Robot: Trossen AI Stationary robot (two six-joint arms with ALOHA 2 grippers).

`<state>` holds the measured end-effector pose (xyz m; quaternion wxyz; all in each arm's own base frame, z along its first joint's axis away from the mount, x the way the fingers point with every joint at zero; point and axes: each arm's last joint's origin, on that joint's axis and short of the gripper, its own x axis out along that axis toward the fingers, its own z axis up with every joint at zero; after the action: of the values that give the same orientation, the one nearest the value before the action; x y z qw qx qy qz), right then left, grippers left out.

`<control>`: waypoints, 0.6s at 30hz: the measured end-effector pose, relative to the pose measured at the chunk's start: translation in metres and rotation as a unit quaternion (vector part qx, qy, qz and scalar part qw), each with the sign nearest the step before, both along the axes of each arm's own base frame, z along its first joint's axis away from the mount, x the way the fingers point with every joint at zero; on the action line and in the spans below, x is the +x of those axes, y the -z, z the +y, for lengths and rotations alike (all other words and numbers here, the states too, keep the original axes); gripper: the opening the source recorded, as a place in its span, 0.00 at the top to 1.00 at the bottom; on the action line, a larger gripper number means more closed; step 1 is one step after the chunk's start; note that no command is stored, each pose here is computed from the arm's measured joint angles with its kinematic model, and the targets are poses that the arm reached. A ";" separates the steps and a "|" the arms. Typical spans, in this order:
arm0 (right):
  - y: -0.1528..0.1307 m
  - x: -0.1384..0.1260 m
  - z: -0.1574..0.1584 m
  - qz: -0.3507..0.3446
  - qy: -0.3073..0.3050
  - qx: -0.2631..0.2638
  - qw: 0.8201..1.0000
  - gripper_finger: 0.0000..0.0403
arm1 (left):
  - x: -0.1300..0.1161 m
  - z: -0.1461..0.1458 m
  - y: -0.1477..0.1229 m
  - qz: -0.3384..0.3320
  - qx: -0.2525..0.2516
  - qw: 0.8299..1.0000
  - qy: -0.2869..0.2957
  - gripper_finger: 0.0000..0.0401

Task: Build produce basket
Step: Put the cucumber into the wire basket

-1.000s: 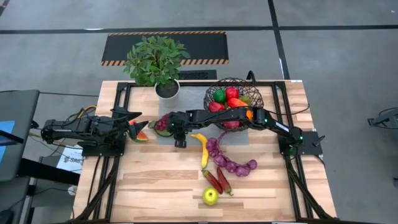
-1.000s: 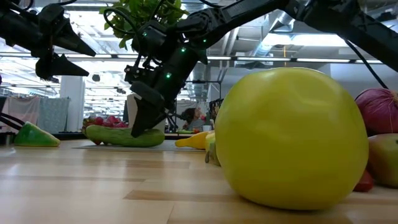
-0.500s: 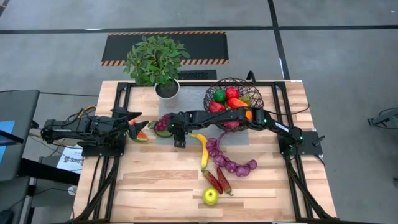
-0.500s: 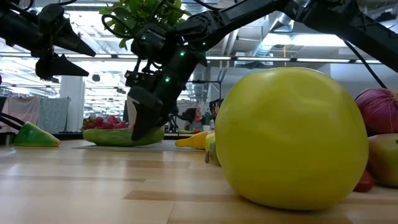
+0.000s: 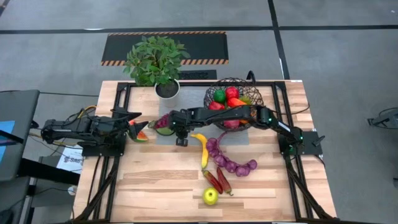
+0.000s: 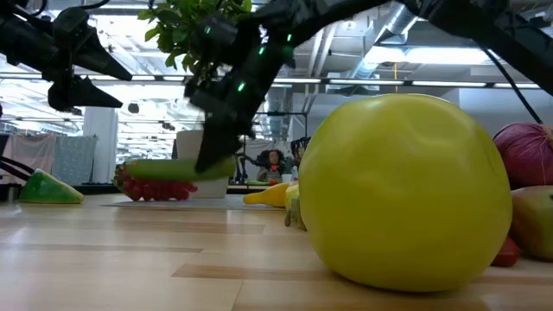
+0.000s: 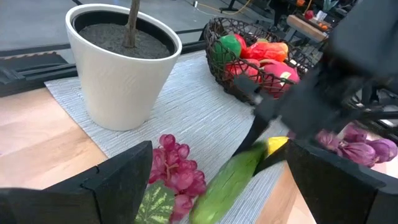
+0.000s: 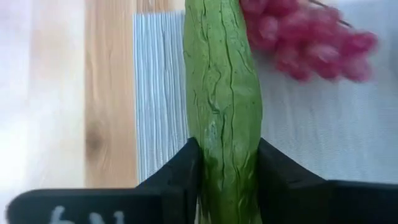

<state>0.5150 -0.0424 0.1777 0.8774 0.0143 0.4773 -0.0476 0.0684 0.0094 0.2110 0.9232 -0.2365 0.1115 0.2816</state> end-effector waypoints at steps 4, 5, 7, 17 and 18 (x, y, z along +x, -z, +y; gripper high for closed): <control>-0.032 -0.014 0.001 0.006 -0.002 -0.001 1.000 0.64 | 0.000 0.000 0.000 -0.001 -0.001 1.000 0.000 0.12; -0.042 -0.018 0.001 0.006 -0.003 -0.002 1.000 0.63 | 0.000 0.000 0.000 -0.002 -0.001 1.000 0.000 0.12; -0.065 -0.029 0.002 0.004 -0.004 -0.003 1.000 0.63 | 0.000 0.000 0.000 -0.002 -0.004 1.000 0.003 0.12; -0.148 -0.105 -0.008 0.086 0.064 -0.063 0.992 0.64 | 0.000 0.000 0.000 -0.003 -0.005 1.000 0.006 0.12; -0.153 -0.112 -0.009 0.092 0.077 -0.073 0.990 0.63 | 0.000 0.000 0.000 -0.002 -0.004 1.000 0.006 0.12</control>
<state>0.4027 -0.0512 0.3304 0.8221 -0.0171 0.5487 -0.1507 0.0687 0.0091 0.2112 0.9242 -0.2401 0.1121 0.2749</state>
